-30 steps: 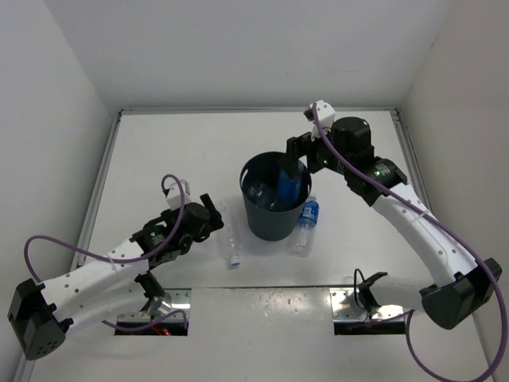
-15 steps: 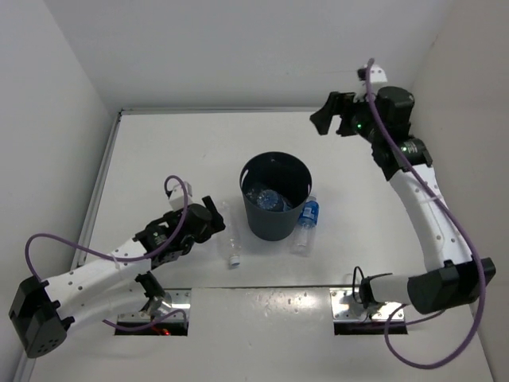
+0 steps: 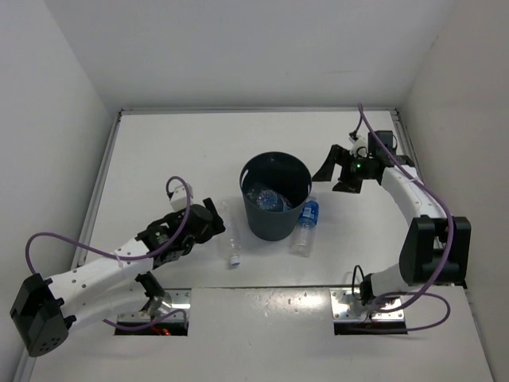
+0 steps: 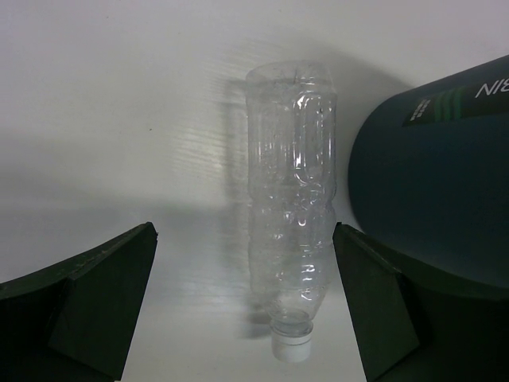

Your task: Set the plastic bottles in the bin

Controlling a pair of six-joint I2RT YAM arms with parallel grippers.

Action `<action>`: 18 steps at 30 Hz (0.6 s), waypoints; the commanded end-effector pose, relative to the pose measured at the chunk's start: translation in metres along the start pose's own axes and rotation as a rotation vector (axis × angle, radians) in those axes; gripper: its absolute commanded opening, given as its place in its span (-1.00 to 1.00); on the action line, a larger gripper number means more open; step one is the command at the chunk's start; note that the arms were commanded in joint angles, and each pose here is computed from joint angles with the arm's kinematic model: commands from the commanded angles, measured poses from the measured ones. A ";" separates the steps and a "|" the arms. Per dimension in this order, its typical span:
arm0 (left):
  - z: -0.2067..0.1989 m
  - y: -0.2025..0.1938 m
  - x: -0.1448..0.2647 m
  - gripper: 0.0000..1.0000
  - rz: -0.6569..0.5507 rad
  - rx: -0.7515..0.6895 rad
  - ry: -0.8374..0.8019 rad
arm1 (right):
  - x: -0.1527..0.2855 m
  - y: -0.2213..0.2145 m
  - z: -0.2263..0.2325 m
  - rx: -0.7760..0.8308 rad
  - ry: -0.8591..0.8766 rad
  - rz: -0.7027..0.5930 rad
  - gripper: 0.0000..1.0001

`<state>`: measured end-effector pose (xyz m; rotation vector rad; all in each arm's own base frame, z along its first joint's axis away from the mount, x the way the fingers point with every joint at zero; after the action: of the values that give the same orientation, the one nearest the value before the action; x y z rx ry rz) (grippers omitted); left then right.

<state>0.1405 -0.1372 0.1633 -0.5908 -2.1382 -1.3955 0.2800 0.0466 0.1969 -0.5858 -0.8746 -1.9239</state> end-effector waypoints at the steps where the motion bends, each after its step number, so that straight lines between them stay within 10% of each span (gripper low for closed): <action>1: 0.000 -0.001 -0.003 1.00 0.008 0.017 -0.005 | -0.010 -0.001 -0.010 -0.046 0.075 0.051 1.00; 18: 0.009 -0.014 -0.004 1.00 0.088 0.018 0.007 | -0.072 -0.047 -0.045 -0.086 -0.020 0.311 0.97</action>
<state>0.1356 -0.1361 0.1508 -0.6503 -2.0847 -1.3724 0.2700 0.0627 0.1085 -0.7695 -0.6537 -1.7041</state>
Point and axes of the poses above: each gripper's point midway between its finger pads, its own x axis back along the fingers, its own z axis along the line the jaws close on, y = z × x, the point moved 10 cm from there along x, back along the fingers, and after that the axes turned 4 degrees about -x, right-handed, at the moved point
